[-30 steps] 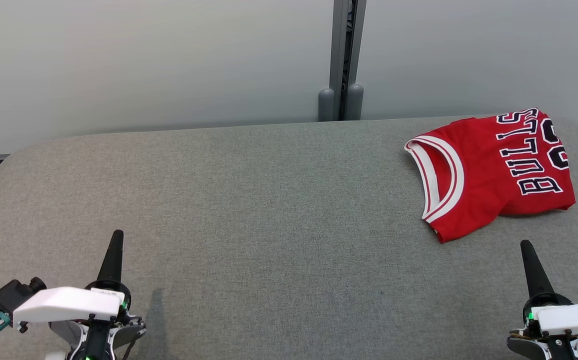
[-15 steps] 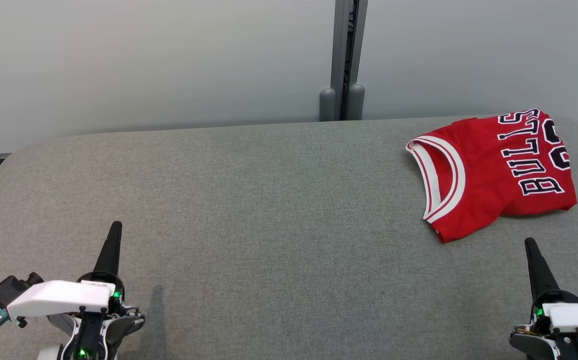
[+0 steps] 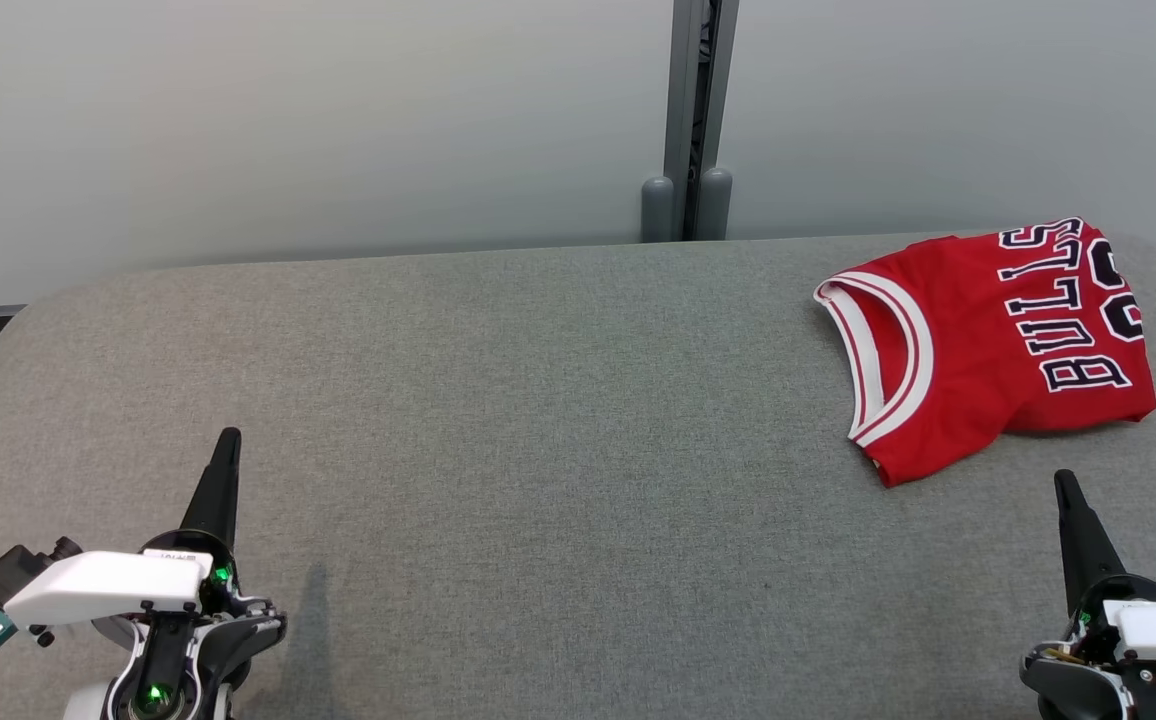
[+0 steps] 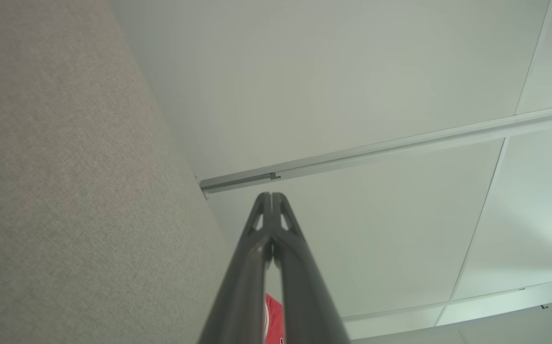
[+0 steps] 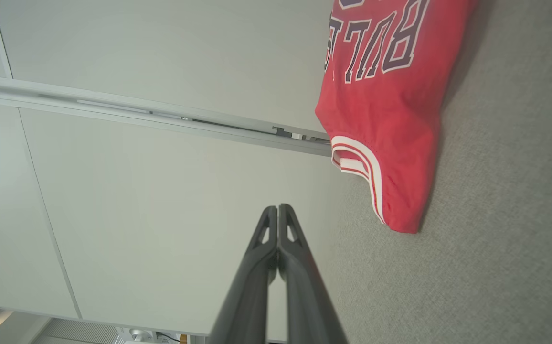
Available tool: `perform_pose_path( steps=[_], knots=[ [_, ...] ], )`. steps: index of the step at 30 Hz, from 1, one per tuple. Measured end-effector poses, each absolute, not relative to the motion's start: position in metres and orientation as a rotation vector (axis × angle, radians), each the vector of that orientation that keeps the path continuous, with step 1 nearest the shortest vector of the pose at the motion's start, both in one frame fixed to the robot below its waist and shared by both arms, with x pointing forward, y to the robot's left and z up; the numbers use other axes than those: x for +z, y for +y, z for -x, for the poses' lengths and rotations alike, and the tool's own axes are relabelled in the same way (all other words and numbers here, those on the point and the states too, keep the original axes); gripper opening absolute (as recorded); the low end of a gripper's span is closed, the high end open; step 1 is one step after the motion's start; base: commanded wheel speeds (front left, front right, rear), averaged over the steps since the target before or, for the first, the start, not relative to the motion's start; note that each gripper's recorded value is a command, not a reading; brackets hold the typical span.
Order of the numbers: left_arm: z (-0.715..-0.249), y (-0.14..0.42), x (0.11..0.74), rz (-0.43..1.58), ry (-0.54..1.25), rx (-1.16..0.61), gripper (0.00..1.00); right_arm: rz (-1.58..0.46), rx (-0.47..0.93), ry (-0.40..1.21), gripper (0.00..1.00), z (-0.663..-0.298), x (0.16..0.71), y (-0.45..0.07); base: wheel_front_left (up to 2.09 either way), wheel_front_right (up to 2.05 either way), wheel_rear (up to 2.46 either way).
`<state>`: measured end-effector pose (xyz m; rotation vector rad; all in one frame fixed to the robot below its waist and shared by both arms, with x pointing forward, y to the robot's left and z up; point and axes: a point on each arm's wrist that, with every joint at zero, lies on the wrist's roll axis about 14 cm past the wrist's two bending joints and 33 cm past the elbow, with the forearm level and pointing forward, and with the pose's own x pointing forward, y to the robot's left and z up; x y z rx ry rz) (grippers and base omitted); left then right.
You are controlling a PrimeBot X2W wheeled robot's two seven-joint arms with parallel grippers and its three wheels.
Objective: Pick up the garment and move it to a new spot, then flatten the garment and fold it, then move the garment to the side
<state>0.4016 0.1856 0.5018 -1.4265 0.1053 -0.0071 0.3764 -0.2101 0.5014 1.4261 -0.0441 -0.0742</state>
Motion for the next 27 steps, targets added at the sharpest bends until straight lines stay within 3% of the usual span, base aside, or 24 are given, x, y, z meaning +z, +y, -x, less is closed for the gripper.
perform_pose_path(
  steps=[27],
  knots=[
    [-0.409, 0.187, 0.516, 1.574, 0.074, -0.058, 0.0, -1.574, -0.063, -0.061, 0.0, -0.378, 0.506, -0.211, 0.0, 0.0, 0.0]
  ],
)
